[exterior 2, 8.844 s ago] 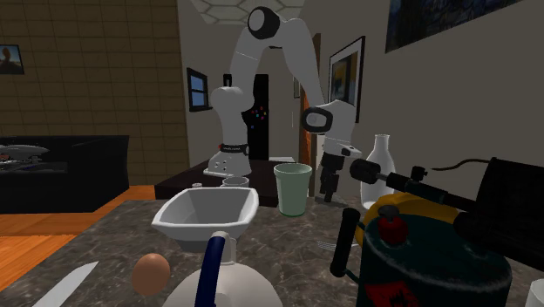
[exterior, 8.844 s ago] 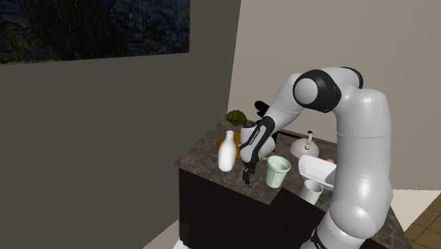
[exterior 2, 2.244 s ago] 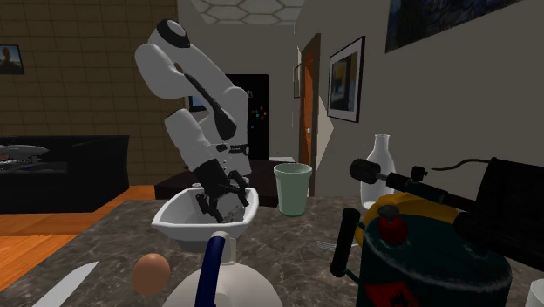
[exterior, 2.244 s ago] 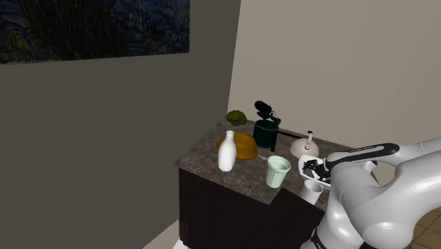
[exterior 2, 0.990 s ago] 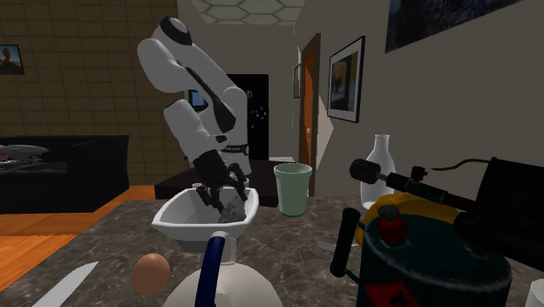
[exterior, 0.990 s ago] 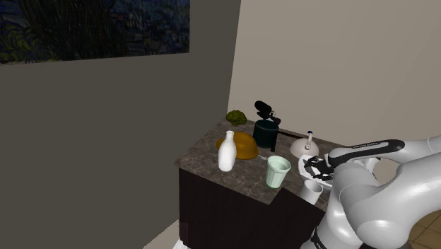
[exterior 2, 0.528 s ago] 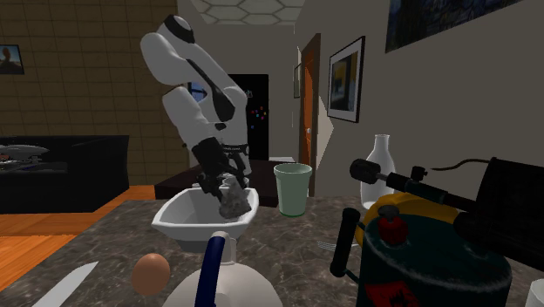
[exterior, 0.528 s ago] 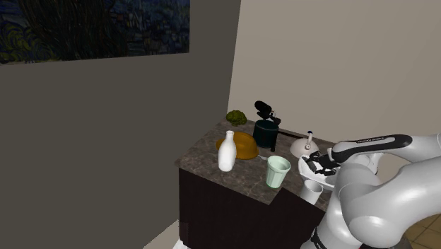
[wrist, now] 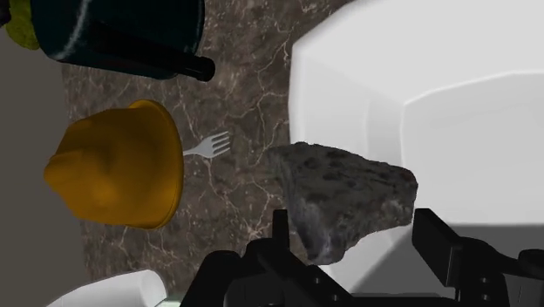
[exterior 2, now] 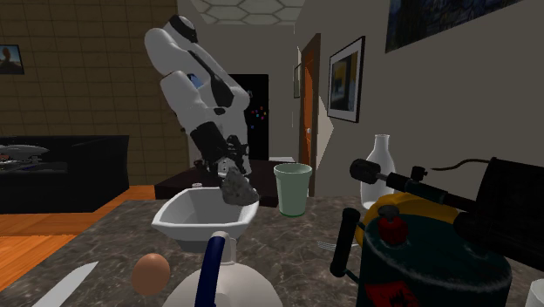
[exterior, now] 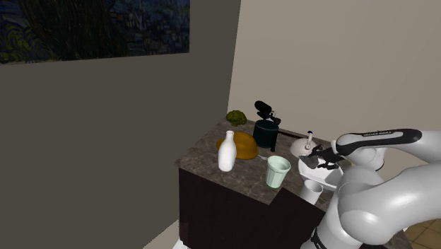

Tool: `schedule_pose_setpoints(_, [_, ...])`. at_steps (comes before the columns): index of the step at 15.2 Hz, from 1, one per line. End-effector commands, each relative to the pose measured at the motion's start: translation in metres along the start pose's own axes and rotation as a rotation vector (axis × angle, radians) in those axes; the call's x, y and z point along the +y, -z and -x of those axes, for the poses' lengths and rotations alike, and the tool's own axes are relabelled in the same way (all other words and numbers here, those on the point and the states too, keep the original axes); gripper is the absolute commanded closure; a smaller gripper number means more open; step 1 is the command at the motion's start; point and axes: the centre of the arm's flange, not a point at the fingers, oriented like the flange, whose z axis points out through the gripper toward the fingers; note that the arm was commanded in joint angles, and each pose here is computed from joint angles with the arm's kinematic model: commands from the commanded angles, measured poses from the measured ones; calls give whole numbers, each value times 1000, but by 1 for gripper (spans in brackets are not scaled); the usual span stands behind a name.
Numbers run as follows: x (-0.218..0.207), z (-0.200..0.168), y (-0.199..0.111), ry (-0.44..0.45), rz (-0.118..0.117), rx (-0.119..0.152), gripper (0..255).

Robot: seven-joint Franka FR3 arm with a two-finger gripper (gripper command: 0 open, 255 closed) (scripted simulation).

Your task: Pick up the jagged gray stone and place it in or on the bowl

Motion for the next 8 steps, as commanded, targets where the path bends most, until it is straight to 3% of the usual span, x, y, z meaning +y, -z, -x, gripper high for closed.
schedule_pose_setpoints(1, [7, 1, 8, 0, 0, 0, 255])
schedule_pose_setpoints(8, [28, 7, 37, 0, 0, 0, 255])
